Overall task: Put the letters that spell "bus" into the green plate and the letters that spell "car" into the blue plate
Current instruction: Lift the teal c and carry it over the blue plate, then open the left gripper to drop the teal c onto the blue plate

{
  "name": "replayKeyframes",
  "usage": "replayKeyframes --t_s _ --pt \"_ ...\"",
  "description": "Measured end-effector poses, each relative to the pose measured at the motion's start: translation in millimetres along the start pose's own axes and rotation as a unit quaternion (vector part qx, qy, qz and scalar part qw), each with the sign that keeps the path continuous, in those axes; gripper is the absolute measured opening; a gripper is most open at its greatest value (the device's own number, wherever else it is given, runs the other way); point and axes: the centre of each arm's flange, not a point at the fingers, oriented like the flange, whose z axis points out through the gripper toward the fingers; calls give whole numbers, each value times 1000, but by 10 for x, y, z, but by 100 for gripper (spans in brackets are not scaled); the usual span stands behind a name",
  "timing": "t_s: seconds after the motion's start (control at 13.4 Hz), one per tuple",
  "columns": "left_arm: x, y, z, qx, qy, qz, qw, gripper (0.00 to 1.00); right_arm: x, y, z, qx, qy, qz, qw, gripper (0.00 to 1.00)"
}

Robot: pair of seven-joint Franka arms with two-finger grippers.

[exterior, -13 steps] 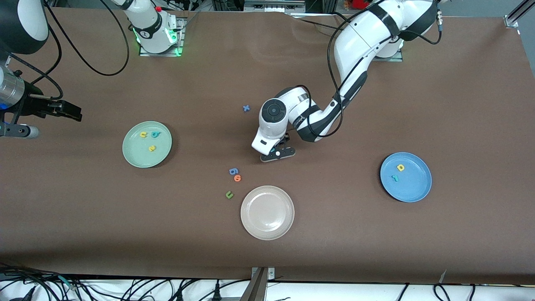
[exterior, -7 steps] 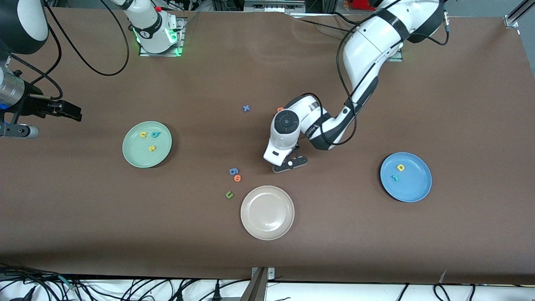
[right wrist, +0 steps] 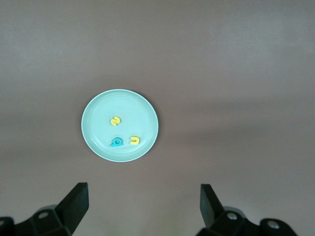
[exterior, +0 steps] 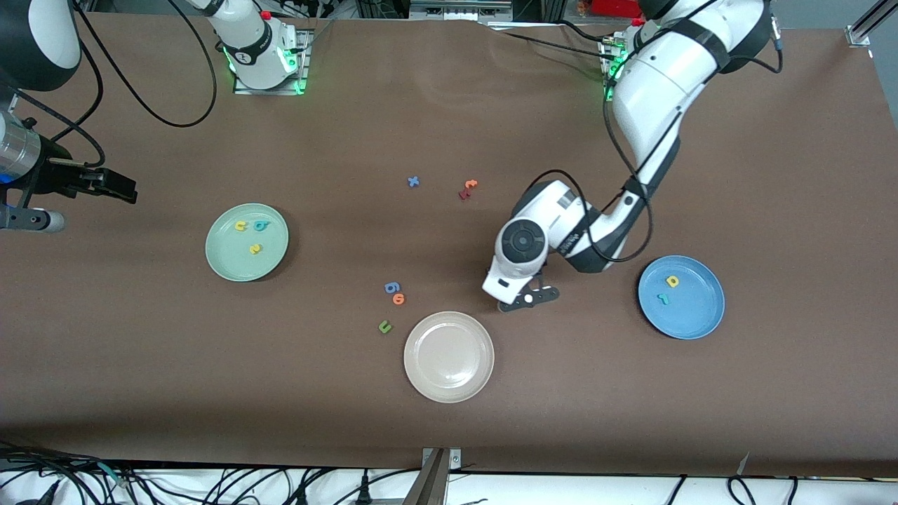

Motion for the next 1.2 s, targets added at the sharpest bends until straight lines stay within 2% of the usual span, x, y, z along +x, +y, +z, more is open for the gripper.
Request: replayKeyframes --t_s 0.3,0.52,0.82,1.2 --pt "374 -806 -437 26 -36 71 997 19 0 3 0 0 0 0 1000 100" --pt "537 -1303 -545 43 -70 111 990 19 0 4 0 0 0 0 1000 100" --pt "822 -1918 -473 53 -89 124 987 19 0 4 0 0 0 0 1000 100" --pt "1175 -2846 -332 39 -110 141 983 19 0 5 1 0 0 0 1000 100"
